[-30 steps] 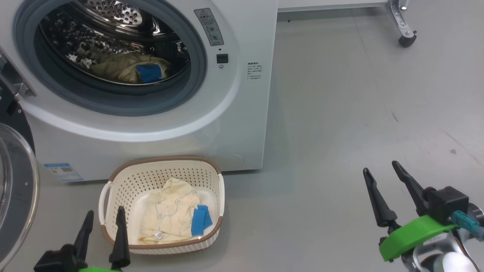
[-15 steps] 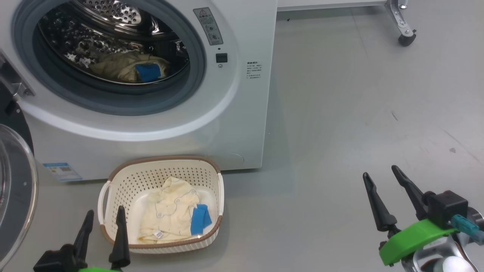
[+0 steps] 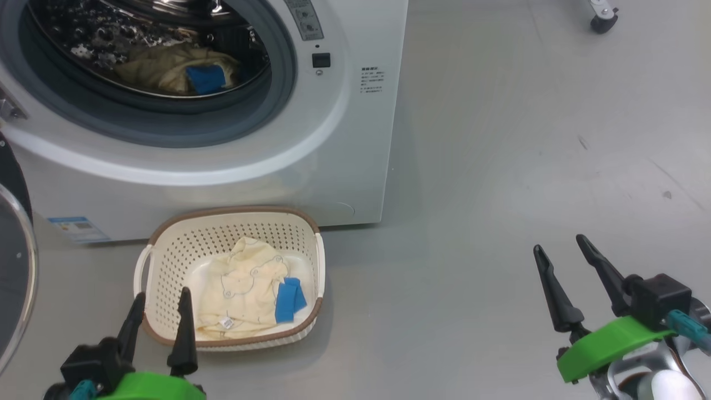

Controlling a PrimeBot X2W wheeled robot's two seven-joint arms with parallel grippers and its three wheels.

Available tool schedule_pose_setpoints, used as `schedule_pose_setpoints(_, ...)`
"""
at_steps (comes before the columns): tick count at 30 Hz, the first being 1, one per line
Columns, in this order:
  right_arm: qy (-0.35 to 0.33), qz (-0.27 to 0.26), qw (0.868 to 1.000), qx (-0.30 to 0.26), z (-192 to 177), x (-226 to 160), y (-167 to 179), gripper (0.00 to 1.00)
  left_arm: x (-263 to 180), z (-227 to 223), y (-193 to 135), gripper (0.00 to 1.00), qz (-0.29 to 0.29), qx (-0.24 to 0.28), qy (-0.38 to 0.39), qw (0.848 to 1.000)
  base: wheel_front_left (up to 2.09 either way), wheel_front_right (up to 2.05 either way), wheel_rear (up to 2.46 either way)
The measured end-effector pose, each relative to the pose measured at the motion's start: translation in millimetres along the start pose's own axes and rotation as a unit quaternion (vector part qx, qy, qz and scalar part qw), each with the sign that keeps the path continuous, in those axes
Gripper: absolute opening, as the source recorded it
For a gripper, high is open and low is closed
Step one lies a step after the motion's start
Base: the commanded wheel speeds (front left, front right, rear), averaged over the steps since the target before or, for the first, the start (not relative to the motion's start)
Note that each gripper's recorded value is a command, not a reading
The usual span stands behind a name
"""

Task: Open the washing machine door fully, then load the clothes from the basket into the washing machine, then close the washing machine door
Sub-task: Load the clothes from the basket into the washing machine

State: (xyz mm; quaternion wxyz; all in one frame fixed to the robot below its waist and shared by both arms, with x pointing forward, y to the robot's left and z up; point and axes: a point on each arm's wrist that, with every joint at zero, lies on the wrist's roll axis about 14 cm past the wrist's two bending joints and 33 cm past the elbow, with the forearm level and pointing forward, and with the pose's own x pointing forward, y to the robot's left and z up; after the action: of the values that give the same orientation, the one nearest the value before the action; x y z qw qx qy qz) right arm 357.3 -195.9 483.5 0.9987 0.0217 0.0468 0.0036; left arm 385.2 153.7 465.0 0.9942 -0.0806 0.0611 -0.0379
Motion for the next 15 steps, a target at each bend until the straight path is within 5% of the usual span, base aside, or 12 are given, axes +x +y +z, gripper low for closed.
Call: schedule_pose_setpoints(15,0.002,0.024,1.000,0.001,-14.0,59.0,12.7,1.00,79.2,-98.6,1.2,1.00,-0.020,-0.020,0.180,0.983,0.00,0.00,0.00)
